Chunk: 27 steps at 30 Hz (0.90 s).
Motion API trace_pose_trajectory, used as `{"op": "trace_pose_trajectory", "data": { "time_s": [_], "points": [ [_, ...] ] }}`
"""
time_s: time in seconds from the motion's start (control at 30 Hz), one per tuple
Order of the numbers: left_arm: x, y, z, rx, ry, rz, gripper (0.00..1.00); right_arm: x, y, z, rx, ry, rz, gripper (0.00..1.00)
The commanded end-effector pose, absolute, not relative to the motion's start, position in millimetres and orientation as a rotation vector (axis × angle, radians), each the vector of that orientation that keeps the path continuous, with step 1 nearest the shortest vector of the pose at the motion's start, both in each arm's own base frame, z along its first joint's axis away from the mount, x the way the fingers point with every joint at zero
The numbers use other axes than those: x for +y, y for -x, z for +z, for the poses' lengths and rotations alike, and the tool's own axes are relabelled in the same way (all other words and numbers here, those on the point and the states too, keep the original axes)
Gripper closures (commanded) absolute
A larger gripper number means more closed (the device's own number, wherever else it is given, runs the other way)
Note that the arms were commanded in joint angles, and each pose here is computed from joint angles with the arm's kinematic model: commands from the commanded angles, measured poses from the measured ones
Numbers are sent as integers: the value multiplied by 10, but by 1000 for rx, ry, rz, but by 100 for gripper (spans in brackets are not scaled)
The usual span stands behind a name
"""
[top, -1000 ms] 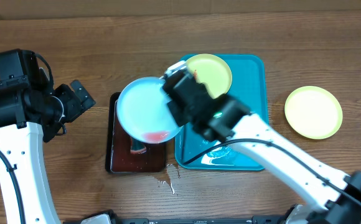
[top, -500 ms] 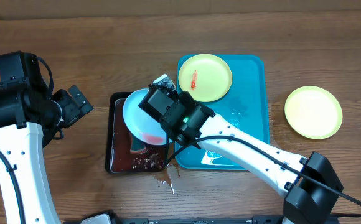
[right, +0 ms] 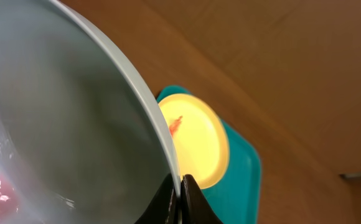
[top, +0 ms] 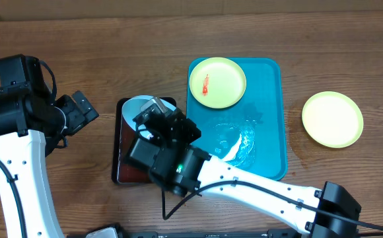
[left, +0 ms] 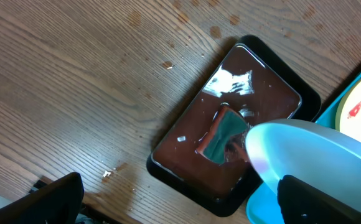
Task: Clean dirty plates on tray and stack at the side
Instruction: 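Lift the white plate with the right gripper and tilt it over the brown tray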
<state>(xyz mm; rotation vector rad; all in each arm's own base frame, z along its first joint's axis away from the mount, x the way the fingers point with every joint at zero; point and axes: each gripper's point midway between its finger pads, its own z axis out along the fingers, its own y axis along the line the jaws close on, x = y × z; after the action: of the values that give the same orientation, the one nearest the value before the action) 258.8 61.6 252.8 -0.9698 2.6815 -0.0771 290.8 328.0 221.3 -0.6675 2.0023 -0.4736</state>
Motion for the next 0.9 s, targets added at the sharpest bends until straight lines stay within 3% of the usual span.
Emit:
{"op": "trace_pose_trajectory", "data": {
  "time_s": [0.0,0.87],
  "points": [
    [650,-2573,2602,2656,960,-58,0,3175,-2869,2684,1862,540,-548,96],
    [650,-2573,2602,2656,960,-58,0,3122,-2825,2837,1788,493,-616,96]
  ]
}}
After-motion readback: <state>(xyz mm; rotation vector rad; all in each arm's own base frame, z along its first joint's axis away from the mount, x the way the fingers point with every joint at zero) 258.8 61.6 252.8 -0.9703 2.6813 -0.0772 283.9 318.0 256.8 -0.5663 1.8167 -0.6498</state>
